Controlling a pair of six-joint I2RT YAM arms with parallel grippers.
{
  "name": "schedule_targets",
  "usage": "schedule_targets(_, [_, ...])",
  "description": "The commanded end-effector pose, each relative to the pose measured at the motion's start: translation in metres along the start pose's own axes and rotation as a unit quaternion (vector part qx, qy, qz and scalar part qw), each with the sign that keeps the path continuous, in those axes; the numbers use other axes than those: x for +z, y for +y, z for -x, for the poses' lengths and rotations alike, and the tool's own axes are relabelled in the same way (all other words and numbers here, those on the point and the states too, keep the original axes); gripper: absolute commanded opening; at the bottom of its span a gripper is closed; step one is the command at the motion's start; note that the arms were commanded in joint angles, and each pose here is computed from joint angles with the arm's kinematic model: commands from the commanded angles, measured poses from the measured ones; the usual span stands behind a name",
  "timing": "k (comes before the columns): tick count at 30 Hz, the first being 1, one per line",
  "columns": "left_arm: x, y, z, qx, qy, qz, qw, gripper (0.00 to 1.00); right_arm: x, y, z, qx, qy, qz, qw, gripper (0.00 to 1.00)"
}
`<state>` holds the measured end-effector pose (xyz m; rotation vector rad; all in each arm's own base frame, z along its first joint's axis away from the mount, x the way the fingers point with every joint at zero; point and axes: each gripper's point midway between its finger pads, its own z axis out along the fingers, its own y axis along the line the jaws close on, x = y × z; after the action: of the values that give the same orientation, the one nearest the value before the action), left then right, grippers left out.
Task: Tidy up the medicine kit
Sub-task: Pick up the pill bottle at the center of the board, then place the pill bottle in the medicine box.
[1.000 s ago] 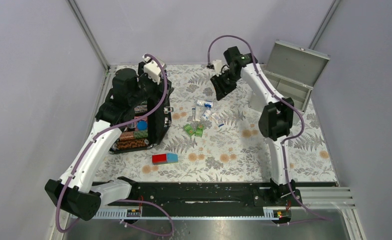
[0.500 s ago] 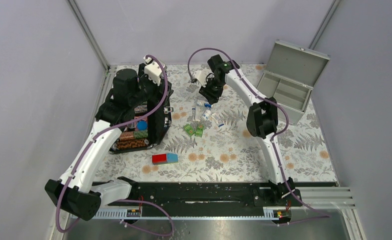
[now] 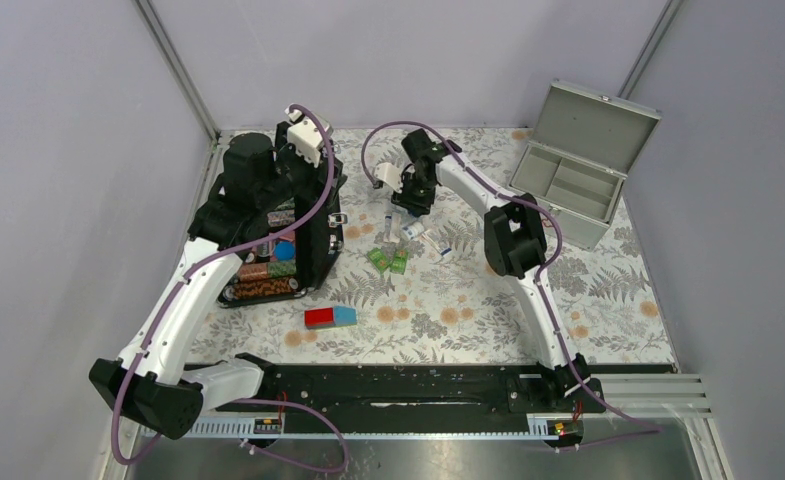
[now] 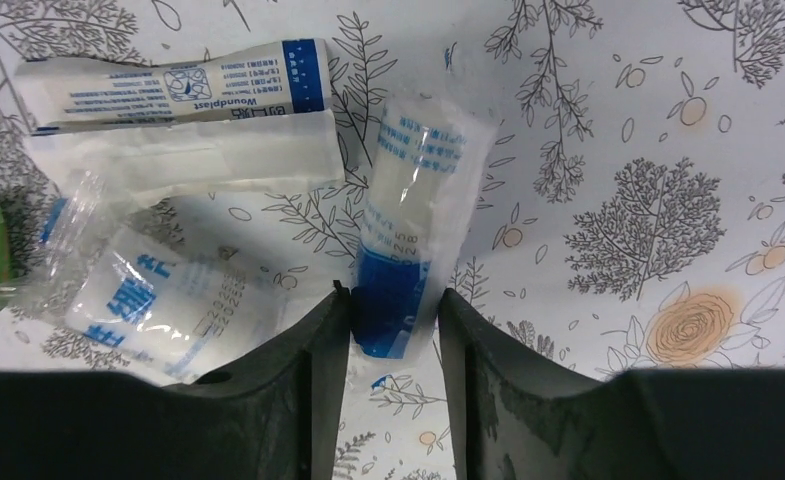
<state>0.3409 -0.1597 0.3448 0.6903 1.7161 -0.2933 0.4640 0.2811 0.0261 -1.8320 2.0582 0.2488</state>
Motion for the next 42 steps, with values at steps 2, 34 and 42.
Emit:
schedule_targets(2, [-0.006, 0.003, 0.02, 0.004, -0.025, 0.002, 1.0, 0.79, 0.01, -0.004, 0.001, -0.041, 0.011, -0.016, 0.999, 0.37])
schedule_targets(34, [0.026, -0.002, 0.019, -0.04, -0.039, -0.02, 0.998, 0.79, -0.303, 0.013, -0.191, 0.283, -0.014, -0.197, 0.939, 0.27])
schedule_targets(42, [0.033, -0.002, 0.019, -0.05, -0.039, -0.022, 0.998, 0.79, -0.316, 0.024, -0.284, 0.165, 0.099, -0.18, 0.965, 0.27])
